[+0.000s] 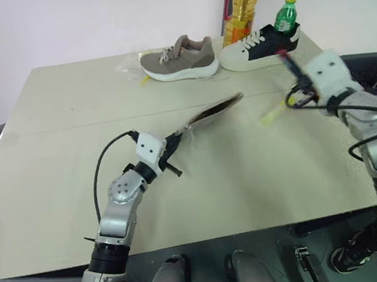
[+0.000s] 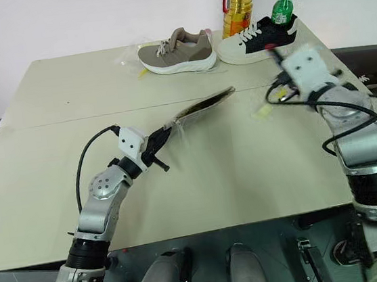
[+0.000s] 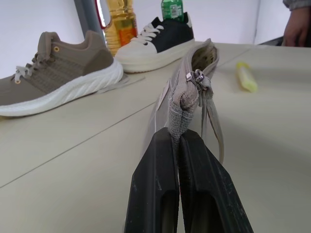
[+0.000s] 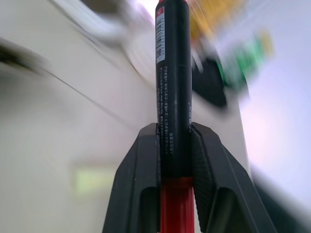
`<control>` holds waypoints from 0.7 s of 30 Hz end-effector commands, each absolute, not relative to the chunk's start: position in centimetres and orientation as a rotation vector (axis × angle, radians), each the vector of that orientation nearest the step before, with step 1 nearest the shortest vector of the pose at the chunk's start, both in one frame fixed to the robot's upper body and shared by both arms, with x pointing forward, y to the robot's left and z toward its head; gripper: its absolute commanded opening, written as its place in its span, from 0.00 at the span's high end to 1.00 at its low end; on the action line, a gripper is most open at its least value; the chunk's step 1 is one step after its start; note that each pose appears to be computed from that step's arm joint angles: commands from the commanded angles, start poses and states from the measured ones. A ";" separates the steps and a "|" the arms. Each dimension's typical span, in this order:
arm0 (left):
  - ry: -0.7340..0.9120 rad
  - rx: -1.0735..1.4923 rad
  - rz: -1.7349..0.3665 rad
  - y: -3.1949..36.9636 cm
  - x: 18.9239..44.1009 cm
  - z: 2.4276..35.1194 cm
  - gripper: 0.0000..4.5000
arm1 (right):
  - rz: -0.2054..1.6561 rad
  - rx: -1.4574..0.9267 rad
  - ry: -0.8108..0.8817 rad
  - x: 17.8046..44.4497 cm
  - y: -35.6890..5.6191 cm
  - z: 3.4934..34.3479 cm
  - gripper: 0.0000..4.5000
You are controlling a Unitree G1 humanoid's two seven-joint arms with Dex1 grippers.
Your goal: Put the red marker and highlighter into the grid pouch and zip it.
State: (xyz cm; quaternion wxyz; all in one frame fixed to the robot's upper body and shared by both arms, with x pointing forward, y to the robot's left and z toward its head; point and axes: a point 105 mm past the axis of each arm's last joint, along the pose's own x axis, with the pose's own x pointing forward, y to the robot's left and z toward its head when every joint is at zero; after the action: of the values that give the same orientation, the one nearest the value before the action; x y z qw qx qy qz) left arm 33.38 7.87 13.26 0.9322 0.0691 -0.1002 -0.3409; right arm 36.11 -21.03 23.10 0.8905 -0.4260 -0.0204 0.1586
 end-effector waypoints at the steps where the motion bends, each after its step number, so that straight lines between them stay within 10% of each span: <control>1: -0.268 0.144 -0.709 7.9 33.0 14.9 1.00 | 0.460 -1.040 -0.109 35.6 -19.3 23.1 0.93; 21: -0.271 0.187 -0.799 7.5 32.0 15.2 1.00 | 0.725 -1.500 -0.128 35.2 -17.7 19.6 0.93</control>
State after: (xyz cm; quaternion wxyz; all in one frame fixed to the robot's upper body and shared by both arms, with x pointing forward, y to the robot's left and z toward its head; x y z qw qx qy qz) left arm 32.57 8.00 13.91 0.9184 0.0782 -0.1089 -0.3724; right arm 35.46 -17.99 18.62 0.7051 -0.6302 -0.0351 0.3233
